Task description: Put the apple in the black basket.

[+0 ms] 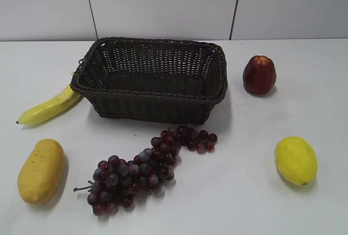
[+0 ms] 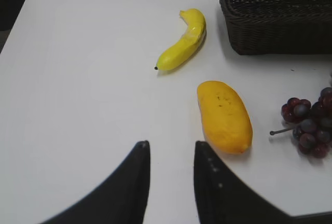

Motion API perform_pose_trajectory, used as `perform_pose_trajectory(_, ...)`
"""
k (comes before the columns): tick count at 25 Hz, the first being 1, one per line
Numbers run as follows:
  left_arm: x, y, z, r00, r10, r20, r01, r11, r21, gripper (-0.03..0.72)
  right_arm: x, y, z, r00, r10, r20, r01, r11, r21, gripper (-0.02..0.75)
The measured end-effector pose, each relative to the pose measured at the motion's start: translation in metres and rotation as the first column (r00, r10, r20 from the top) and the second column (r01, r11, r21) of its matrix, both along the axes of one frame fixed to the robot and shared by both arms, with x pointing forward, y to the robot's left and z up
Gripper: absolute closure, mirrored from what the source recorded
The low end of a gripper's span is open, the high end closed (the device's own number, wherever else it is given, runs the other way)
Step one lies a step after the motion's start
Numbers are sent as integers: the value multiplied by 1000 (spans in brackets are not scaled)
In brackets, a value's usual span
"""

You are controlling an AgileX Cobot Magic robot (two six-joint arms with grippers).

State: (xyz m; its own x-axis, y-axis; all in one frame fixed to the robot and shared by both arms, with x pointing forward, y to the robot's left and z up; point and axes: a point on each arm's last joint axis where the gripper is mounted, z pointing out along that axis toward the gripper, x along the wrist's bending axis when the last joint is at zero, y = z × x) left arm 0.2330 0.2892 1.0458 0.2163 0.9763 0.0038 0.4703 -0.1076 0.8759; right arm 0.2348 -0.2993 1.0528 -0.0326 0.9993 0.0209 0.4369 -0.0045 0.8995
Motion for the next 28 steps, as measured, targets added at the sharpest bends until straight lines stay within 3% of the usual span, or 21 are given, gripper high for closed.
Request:
perform_pose_trajectory(18,0,0,0,1000,0,0,0,1000,0,468,0,1,2,1000,2,9,-3,1000,10,166)
perform_pose_trajectory(24,0,0,0,1000,0,0,0,1000,-1,468,17,2,33,964,2,267,-10,1000,29,166)
perform_pose_trajectory(28,0,0,0,1000,0,0,0,1000,-1,468,54,4,48,947,0,323,-11,999,32,166)
